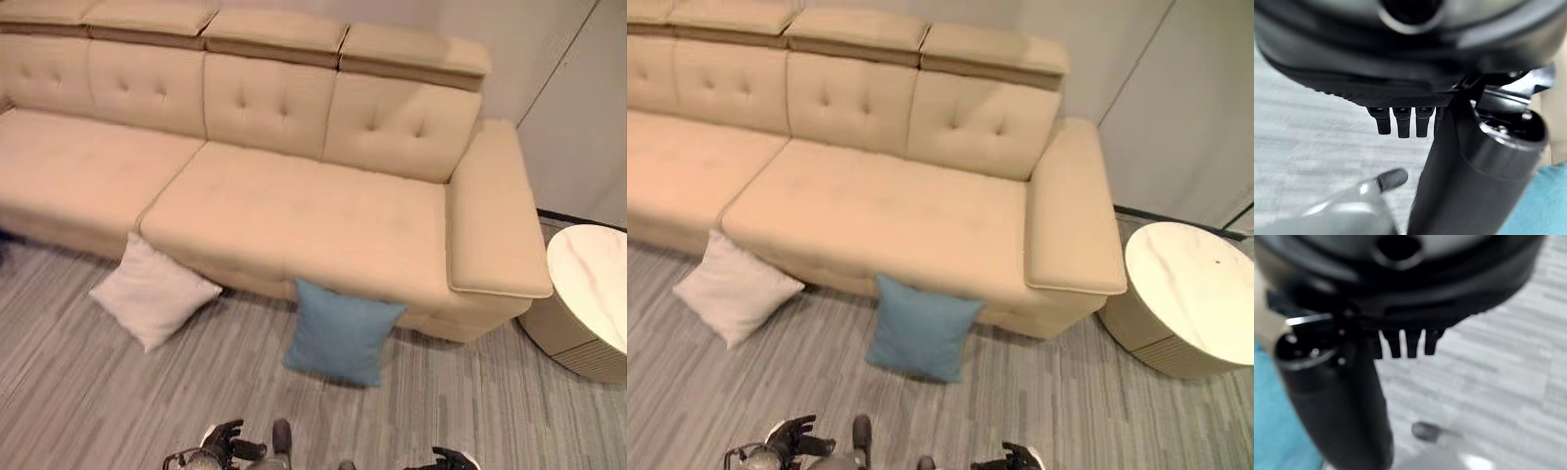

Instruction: Pick up all the scattered cushions and arrange them neatly on the sofa.

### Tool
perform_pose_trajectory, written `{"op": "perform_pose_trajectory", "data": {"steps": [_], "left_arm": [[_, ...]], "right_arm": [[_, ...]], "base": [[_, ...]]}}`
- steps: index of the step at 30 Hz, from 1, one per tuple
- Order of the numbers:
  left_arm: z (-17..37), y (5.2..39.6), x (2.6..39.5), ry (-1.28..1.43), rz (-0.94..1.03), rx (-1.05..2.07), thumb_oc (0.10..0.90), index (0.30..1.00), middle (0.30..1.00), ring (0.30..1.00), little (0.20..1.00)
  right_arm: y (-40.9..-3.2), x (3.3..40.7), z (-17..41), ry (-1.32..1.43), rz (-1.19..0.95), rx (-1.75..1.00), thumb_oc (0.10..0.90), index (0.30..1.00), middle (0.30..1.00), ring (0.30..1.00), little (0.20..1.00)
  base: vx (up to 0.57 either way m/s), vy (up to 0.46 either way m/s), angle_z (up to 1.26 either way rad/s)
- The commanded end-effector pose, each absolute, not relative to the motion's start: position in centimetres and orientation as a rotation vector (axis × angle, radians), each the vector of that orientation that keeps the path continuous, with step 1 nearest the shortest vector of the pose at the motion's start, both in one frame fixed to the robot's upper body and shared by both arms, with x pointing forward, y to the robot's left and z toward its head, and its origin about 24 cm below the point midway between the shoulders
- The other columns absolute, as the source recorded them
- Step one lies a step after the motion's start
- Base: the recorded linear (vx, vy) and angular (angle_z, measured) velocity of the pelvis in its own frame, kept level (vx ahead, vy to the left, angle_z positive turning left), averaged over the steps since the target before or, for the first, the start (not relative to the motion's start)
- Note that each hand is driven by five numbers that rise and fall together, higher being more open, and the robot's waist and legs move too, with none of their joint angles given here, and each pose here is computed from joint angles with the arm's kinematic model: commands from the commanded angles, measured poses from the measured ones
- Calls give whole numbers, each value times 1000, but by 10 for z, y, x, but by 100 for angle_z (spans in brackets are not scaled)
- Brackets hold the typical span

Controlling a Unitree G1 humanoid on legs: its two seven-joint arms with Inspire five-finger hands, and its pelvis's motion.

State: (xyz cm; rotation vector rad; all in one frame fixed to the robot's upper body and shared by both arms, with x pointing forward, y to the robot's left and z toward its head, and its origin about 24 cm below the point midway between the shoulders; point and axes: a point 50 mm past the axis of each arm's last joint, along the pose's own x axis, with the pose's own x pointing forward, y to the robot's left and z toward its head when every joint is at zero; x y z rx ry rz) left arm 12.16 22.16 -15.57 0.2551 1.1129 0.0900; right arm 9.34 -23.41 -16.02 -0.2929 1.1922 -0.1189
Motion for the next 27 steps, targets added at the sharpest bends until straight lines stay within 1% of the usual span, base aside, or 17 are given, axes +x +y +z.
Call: {"op": "perform_pose_trajectory", "data": {"steps": [1, 5, 15, 20, 24, 27], "left_arm": [[-154, 232, 120, 1112, 94, 293, 800, 900, 900, 900, 900], [-151, 239, 124, 1097, 124, 291, 800, 900, 900, 900, 900], [-151, 244, 119, 1115, 129, 303, 800, 900, 900, 900, 900], [-150, 235, 129, 1083, 75, 319, 800, 900, 900, 900, 900], [-147, 224, 143, 1041, 42, 314, 800, 900, 900, 900, 900], [-147, 220, 145, 1031, 39, 296, 800, 900, 900, 900, 900]], "right_arm": [[-247, 119, -149, 1102, -135, -348, 800, 900, 900, 900, 900], [-241, 133, -146, 1059, -112, -352, 800, 900, 900, 900, 900], [-245, 141, -142, 1034, -103, -387, 800, 900, 900, 900, 900], [-250, 130, -144, 1057, -135, -367, 800, 900, 900, 900, 900], [-258, 133, -141, 1046, -166, -369, 800, 900, 900, 900, 900], [-260, 132, -141, 1046, -173, -368, 800, 900, 900, 900, 900]], "base": [[80, 92, -30], [90, 114, -34], [117, -37, -32], [118, -181, 0], [4, -117, 43], [73, -30, -7]]}}
